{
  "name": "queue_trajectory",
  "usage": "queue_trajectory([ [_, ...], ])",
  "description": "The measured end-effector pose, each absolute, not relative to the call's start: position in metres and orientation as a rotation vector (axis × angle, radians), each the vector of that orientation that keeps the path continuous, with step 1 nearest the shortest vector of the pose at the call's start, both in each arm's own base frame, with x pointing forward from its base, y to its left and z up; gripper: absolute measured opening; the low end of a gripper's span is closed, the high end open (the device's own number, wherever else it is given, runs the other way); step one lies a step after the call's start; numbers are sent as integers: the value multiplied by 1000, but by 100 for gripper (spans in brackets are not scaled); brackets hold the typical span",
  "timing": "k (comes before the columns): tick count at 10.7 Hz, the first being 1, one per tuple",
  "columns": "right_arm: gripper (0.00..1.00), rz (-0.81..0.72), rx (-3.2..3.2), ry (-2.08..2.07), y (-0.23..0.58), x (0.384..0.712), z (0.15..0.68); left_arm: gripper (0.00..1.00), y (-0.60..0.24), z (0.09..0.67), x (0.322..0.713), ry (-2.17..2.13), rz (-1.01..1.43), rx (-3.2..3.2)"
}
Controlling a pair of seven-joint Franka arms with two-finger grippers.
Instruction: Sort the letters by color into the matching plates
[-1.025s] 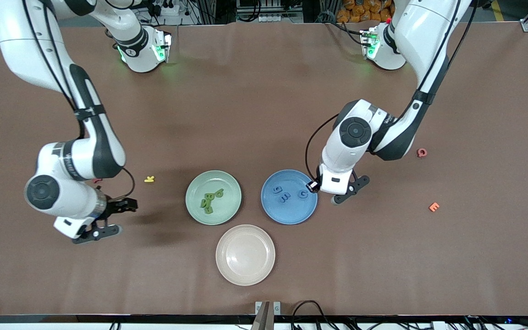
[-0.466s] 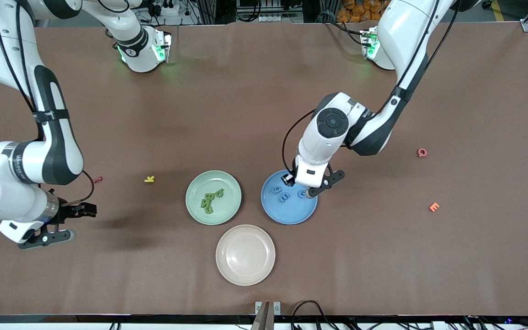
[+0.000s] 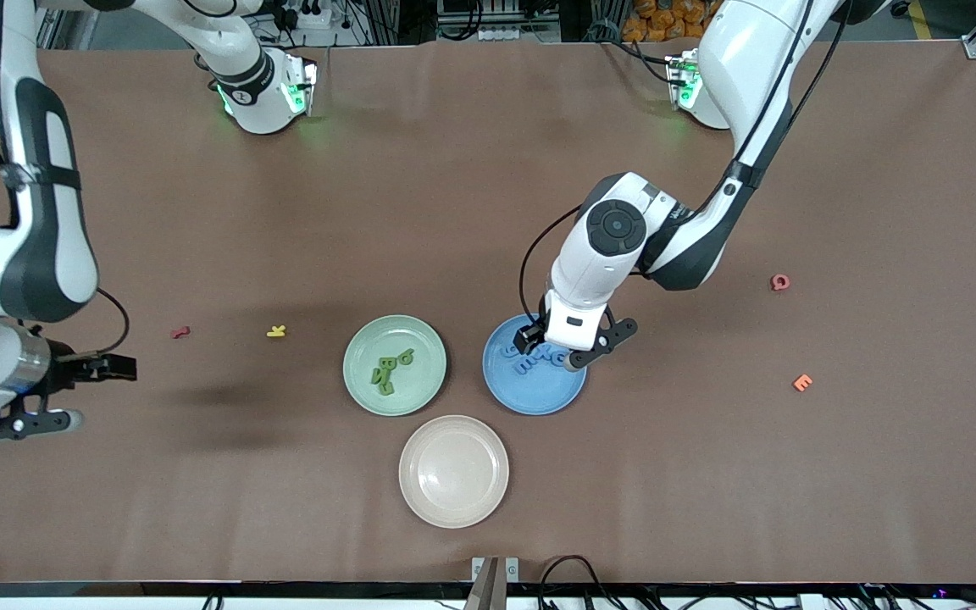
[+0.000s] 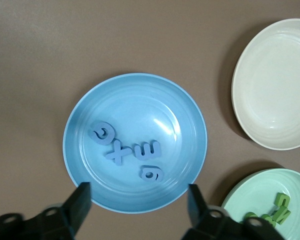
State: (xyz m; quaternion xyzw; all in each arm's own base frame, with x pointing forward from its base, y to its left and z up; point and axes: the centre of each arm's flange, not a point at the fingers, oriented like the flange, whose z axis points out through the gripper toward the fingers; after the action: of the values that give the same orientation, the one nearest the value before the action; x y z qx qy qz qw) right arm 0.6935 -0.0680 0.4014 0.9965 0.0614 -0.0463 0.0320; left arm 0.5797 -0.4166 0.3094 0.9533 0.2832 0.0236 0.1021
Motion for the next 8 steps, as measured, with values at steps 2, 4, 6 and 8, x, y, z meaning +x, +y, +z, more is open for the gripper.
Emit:
queue_trajectory([
  [2,100,-199,3084,67,-64,674,446,100,-411,308,584,839,76,2818],
  [4,100,-273,3081,-41,-46,651,485,100,-399,306,590,798,73,2850],
  [6,100,-271,3074,-91,-18,634,520,100,-377,303,597,616,15,2964],
  [8,100,-247,3074,-89,6,612,560,100,-354,308,606,452,-29,3034],
])
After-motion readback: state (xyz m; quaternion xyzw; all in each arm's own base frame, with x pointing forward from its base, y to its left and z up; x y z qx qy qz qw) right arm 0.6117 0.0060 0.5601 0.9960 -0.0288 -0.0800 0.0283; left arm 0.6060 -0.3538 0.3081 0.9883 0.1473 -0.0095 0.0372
